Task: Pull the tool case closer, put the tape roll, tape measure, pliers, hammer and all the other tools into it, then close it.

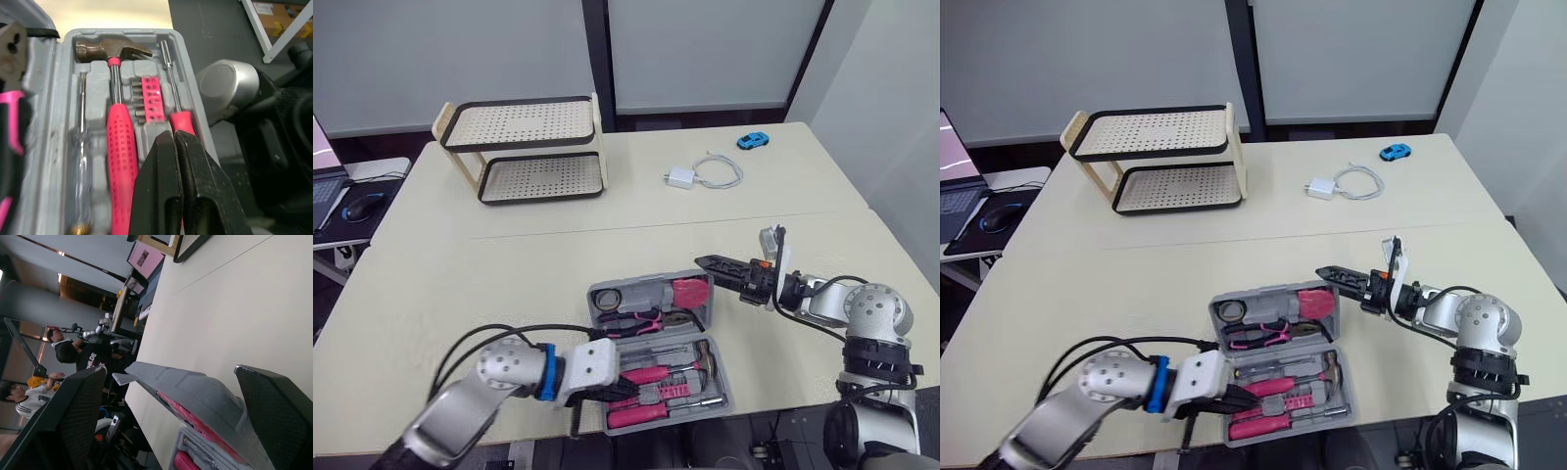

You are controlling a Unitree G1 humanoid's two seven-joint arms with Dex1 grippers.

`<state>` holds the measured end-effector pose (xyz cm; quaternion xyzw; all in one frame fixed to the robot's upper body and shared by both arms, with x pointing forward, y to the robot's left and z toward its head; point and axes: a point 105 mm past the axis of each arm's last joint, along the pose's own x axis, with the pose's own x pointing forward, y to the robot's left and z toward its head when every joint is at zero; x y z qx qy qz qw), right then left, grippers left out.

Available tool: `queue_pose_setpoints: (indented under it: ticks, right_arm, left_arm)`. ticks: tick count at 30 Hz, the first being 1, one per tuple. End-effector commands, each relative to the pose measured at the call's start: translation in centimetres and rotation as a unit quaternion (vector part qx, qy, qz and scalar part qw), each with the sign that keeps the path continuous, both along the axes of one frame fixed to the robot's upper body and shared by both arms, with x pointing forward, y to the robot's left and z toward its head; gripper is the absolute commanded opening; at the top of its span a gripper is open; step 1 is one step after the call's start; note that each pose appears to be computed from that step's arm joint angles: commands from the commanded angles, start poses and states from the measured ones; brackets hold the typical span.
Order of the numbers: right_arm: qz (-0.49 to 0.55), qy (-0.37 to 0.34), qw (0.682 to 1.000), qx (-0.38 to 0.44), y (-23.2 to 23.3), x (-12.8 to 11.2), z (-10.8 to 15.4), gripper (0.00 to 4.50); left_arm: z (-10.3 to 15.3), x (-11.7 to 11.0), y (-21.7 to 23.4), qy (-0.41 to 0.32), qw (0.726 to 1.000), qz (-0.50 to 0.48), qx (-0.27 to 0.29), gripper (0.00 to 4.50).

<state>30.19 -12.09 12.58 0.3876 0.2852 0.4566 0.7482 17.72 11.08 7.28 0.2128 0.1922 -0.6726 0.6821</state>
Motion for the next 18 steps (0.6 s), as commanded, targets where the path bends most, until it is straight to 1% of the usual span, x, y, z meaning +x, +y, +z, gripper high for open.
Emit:
queue_pose_setpoints:
  ticks: [1,5,9,12,14,16,18]
  right_arm:
    - [0.034,-0.024,0.999,0.018,0.7,-1.3,1.6,4.5]
    - [0.069,-0.034,0.997,0.019,1.0,-3.1,2.4,4.5]
    - [0.115,-0.048,0.992,0.012,0.9,-5.7,3.0,4.5]
    - [0.155,-0.051,0.987,-0.007,0.6,-7.9,3.2,4.5]
    - [0.19,-0.054,0.979,-0.039,0.3,-10.0,3.2,4.5]
    - [0.214,-0.057,0.972,-0.073,-0.1,-11.5,3.1,4.5]
    - [0.219,-0.058,0.968,-0.106,-0.6,-12.3,2.9,4.5]
  left_arm:
    - [1.2,-1.5,2.0,0.015,1.0,-0.006,0.016,0.06]
    - [0.3,-2.1,5.6,0.039,0.997,0.033,0.061,0.06]
    - [-0.7,-2.0,8.4,0.044,0.992,0.073,0.092,0.06]
    - [-1.5,-1.5,9.2,0.04,0.989,0.101,0.096,0.06]
    - [-1.8,-1.3,9.3,0.039,0.988,0.113,0.094,0.06]
    - [-2.0,-1.2,9.1,0.036,0.988,0.121,0.092,0.06]
    - [-2.1,-0.8,8.8,0.032,0.986,0.137,0.085,0.06]
